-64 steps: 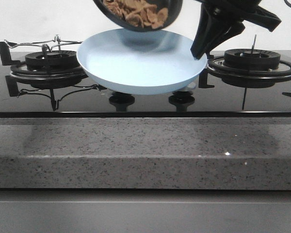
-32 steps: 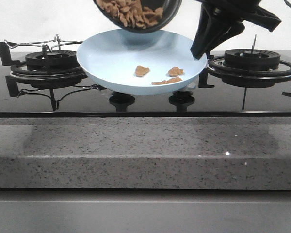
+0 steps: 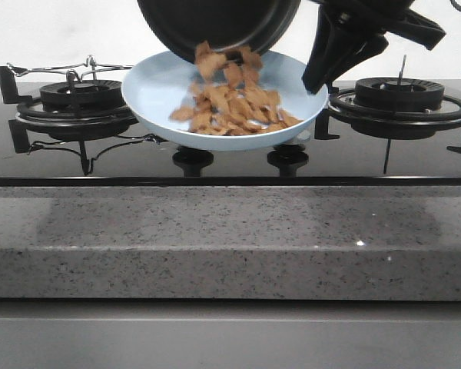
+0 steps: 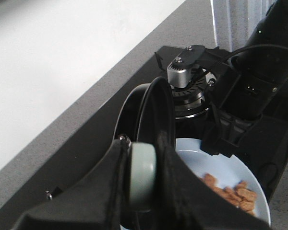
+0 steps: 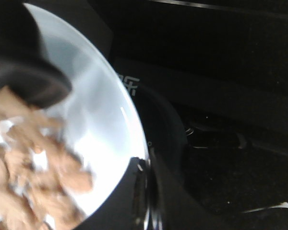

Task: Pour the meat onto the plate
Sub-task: 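Tilt the pan with the left gripper to pour meat onto the plate, then carry the empty pan back and set it on its burner with the left gripper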

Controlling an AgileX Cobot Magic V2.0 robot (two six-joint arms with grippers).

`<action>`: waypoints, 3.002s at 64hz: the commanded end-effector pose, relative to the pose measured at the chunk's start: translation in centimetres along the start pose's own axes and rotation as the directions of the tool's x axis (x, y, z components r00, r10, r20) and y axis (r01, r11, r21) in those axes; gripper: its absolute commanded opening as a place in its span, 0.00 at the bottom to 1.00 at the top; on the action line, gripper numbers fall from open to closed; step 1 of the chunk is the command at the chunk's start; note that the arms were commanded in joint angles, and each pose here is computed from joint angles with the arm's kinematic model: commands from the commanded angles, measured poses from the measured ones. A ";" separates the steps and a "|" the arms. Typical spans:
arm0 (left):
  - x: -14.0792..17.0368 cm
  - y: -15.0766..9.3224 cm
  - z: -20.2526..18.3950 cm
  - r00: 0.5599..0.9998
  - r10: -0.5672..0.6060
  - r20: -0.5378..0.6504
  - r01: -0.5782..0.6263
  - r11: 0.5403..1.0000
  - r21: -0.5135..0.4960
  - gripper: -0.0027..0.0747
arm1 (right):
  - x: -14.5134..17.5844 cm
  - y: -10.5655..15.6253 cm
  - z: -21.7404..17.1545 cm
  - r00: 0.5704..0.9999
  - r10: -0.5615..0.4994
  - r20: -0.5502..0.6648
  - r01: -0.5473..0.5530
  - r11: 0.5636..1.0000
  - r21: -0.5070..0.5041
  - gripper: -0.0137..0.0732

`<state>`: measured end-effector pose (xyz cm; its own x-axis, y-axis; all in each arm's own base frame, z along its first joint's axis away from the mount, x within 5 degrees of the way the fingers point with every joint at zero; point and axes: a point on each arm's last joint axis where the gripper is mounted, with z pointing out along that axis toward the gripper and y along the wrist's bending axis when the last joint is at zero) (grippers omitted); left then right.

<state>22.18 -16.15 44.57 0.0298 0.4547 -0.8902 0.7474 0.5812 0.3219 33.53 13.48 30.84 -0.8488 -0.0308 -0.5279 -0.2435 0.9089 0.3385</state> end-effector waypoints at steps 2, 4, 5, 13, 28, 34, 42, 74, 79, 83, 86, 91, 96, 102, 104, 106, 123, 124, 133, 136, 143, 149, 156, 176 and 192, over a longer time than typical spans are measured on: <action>-2.7 0.7 -2.2 0.986 0.036 0.163 -0.017 0.994 -0.112 0.01 | -1.1 0.7 -2.0 0.995 -0.016 0.100 0.018 1.000 -0.020 0.09; -2.8 0.6 -2.2 0.986 0.045 0.162 -0.026 0.993 -0.116 0.01 | -1.1 0.7 -2.0 0.995 -0.016 0.100 0.018 1.000 -0.020 0.09; -2.8 0.6 -2.2 0.986 0.048 0.161 -0.029 0.993 -0.117 0.01 | -1.1 0.7 -2.0 0.995 -0.016 0.100 0.018 1.000 -0.020 0.09; -2.8 0.6 -2.2 0.986 0.016 0.167 0.003 0.994 -0.114 0.01 | -1.1 0.7 -2.0 0.995 -0.016 0.100 0.018 1.000 -0.020 0.09; -2.6 2.3 -2.7 0.963 -0.149 0.223 0.185 0.971 -0.152 0.01 | -1.1 0.7 -2.0 0.995 -0.016 0.100 0.018 1.000 -0.020 0.09; -2.0 3.9 -3.2 0.932 -0.262 0.251 0.307 0.938 -0.160 0.01 | -1.1 0.7 -2.0 0.995 -0.016 0.100 0.018 1.000 -0.020 0.09; -0.7 6.4 -4.4 0.841 -0.459 0.286 0.509 0.851 -0.132 0.01 | -1.1 0.7 -2.0 0.995 -0.016 0.100 0.018 1.000 -0.020 0.09; 14.6 17.2 -6.5 0.013 -0.944 0.329 0.974 0.087 0.211 0.01 | -1.1 0.7 -2.0 0.995 -0.016 0.100 0.018 1.000 -0.020 0.09; 16.4 17.8 -5.3 -0.050 -0.958 0.282 0.971 0.020 0.240 0.01 | -1.1 0.7 -2.0 0.995 -0.016 0.100 0.018 1.000 -0.020 0.09; 17.7 18.3 -4.5 -0.096 -0.962 0.254 0.965 -0.027 0.262 0.01 | -1.1 0.7 -2.0 0.995 -0.016 0.100 0.018 1.000 -0.020 0.09; 18.6 18.7 -3.9 -0.131 -0.961 0.243 0.960 -0.061 0.274 0.01 | -1.1 0.7 -2.0 0.995 -0.016 0.100 0.018 1.000 -0.020 0.09; 19.6 19.1 -3.4 -0.164 -0.957 0.239 0.956 -0.095 0.276 0.01 | -1.1 0.7 -2.0 0.995 -0.016 0.100 0.018 1.000 -0.020 0.09; 20.5 19.4 -3.0 -0.186 -0.952 0.242 0.957 -0.120 0.266 0.01 | -1.1 0.7 -2.0 0.995 -0.016 0.100 0.018 1.000 -0.020 0.09; 21.2 19.6 -2.7 -0.202 -0.946 0.255 0.959 -0.138 0.248 0.01 | -1.1 0.7 -2.0 0.995 -0.016 0.100 0.018 1.000 -0.020 0.09; 21.3 19.7 -2.7 -0.205 -0.944 0.258 0.959 -0.142 0.244 0.01 | -1.1 0.7 -2.0 0.995 -0.016 0.100 0.018 1.000 -0.020 0.09; 21.5 19.7 -2.6 -0.206 -0.943 0.261 0.961 -0.145 0.235 0.01 | -1.1 0.7 -2.0 0.995 -0.016 0.100 0.018 1.000 -0.020 0.09; 22.5 19.8 -2.2 -0.204 -0.943 0.261 0.969 -0.156 0.193 0.01 | -1.1 0.7 -2.0 0.995 -0.016 0.100 0.018 1.000 -0.020 0.09; 22.6 19.8 -2.2 -0.205 -0.943 0.264 0.970 -0.158 0.187 0.01 | -1.1 0.7 -2.0 0.995 -0.016 0.100 0.018 1.000 -0.020 0.09; 23.0 19.7 -2.1 -0.191 -0.945 0.265 0.976 -0.154 0.152 0.01 | -1.1 0.7 -2.0 0.995 -0.016 0.100 0.018 1.000 -0.020 0.09; 23.0 19.7 -2.1 -0.188 -0.945 0.266 0.977 -0.153 0.147 0.01 | -1.1 0.7 -2.0 0.995 -0.016 0.100 0.018 1.000 -0.020 0.09; 23.1 19.7 -2.1 -0.185 -0.945 0.268 0.978 -0.152 0.140 0.10 | -1.1 0.7 -2.0 0.995 -0.016 0.100 0.018 1.000 -0.020 0.09; 23.1 19.7 -2.1 -0.179 -0.948 0.264 0.980 -0.149 0.132 0.27 | -1.1 0.7 -2.0 0.995 -0.016 0.100 0.018 1.000 -0.020 0.09; 23.2 19.5 -2.0 -0.163 -0.954 0.251 0.984 -0.138 0.114 0.50 | -1.1 0.7 -2.0 0.995 -0.016 0.100 0.018 1.000 -0.020 0.09; 22.8 19.0 -2.0 -0.137 -0.971 0.195 0.985 -0.114 0.128 0.68 | -1.1 0.7 -2.0 0.995 -0.016 0.100 0.018 1.000 -0.020 0.09; 22.8 18.7 -2.0 -0.124 -0.977 0.175 0.987 -0.103 0.123 0.68 | -1.1 0.7 -2.0 0.995 -0.016 0.100 0.018 1.000 -0.020 0.09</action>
<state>36.14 6.88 28.00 -0.6262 -0.7470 -0.2234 -0.0625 0.3337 -0.9406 33.51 13.48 30.83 -0.8498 -0.0318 -0.5261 -0.2435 0.9089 0.3385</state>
